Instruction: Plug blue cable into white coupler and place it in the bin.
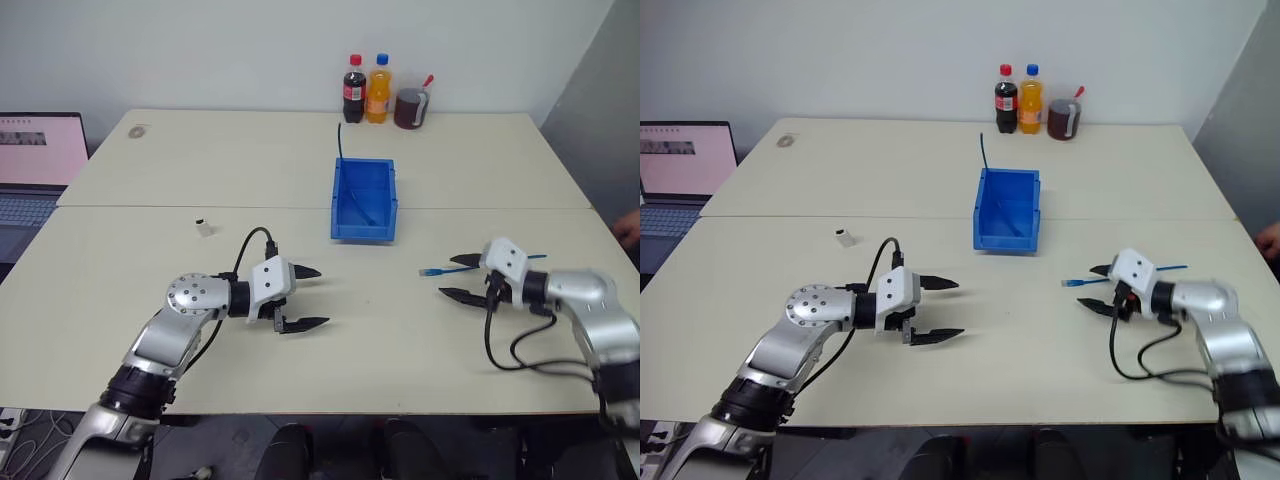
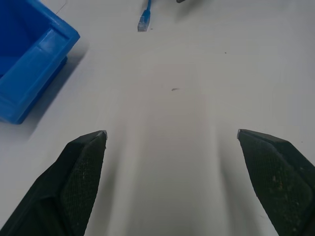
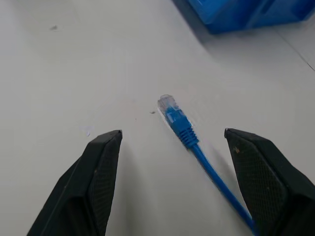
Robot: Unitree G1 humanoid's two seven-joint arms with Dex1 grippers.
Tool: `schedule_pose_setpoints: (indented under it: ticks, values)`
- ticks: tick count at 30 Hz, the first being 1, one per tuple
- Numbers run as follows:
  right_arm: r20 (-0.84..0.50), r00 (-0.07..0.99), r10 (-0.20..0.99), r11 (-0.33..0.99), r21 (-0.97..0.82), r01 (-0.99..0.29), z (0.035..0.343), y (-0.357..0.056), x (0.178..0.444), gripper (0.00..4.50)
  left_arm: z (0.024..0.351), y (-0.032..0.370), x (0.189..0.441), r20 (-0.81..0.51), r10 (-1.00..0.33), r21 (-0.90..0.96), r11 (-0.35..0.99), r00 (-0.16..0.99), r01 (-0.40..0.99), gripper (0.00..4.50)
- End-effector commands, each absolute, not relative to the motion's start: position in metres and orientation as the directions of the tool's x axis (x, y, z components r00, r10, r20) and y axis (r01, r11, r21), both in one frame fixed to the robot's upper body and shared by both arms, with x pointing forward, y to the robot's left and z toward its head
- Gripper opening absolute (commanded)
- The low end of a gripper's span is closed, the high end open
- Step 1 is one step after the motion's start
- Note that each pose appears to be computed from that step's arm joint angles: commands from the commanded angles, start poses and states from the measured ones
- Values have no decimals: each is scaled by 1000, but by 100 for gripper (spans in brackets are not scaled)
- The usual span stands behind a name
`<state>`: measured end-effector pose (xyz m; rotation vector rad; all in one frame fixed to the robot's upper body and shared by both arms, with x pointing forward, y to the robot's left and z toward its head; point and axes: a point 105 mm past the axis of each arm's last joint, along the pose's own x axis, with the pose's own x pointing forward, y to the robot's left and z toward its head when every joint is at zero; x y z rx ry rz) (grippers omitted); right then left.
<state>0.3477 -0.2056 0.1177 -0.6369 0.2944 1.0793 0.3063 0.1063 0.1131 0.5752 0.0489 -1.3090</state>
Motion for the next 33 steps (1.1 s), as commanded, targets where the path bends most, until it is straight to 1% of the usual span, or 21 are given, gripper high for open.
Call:
schedule_pose_setpoints:
  ticks: [1, 4, 9, 11, 13, 14, 15, 18, 26, 27, 28, 29, 32, 33]
  values:
    - [-613, 372, 697, 251, -277, -928, 116, -215, 360, 355, 122, 96, 306, -320, -913, 425, 99, 252, 900, 446]
    - [-686, 337, 645, 239, -237, -942, 109, -225, 367, 355, 123, 93, 306, -302, -916, 435, 115, 265, 893, 446]
    - [-757, 249, 605, 199, -159, -967, 98, -228, 365, 355, 117, 100, 299, -295, -907, 433, 152, 299, 889, 446]
    - [-769, 234, 594, 190, -149, -970, 95, -226, 365, 355, 117, 101, 299, -286, -904, 436, 172, 317, 883, 446]
    - [-770, 245, 589, 196, -157, -968, 93, -225, 368, 355, 119, 101, 299, -269, -903, 446, 193, 336, 874, 446]
    - [-763, 255, 594, 206, -162, -965, 93, -223, 370, 317, 121, 101, 300, -257, -903, 452, 204, 346, 869, 450]
    - [-759, 261, 597, 216, -161, -963, 94, -222, 371, 300, 123, 99, 302, -239, -903, 457, 221, 358, 861, 450]
    - [-751, 284, 596, 236, -175, -956, 94, -222, 374, 229, 131, 95, 307, -186, -901, 473, 267, 391, 840, 450]
    - [-733, 337, 591, 279, -207, -938, 95, -227, 378, 41, 138, 89, 302, -157, -924, 424, 255, 348, 869, 450]
    - [-729, 339, 594, 284, -204, -937, 94, -227, 377, 32, 139, 89, 301, -154, -927, 412, 255, 343, 875, 450]
    - [-724, 340, 601, 291, -199, -936, 94, -227, 377, 9, 141, 89, 301, -148, -929, 397, 259, 340, 881, 450]
    - [-719, 340, 606, 294, -195, -936, 94, -226, 377, 2, 142, 89, 300, -144, -930, 385, 261, 337, 885, 450]
    - [-691, 333, 642, 298, -175, -938, 95, -218, 378, 2, 145, 91, 296, -147, -931, 368, 263, 335, 892, 450]
    - [-681, 314, 662, 273, -170, -947, 96, -210, 378, 2, 146, 94, 294, -148, -928, 365, 269, 341, 891, 450]
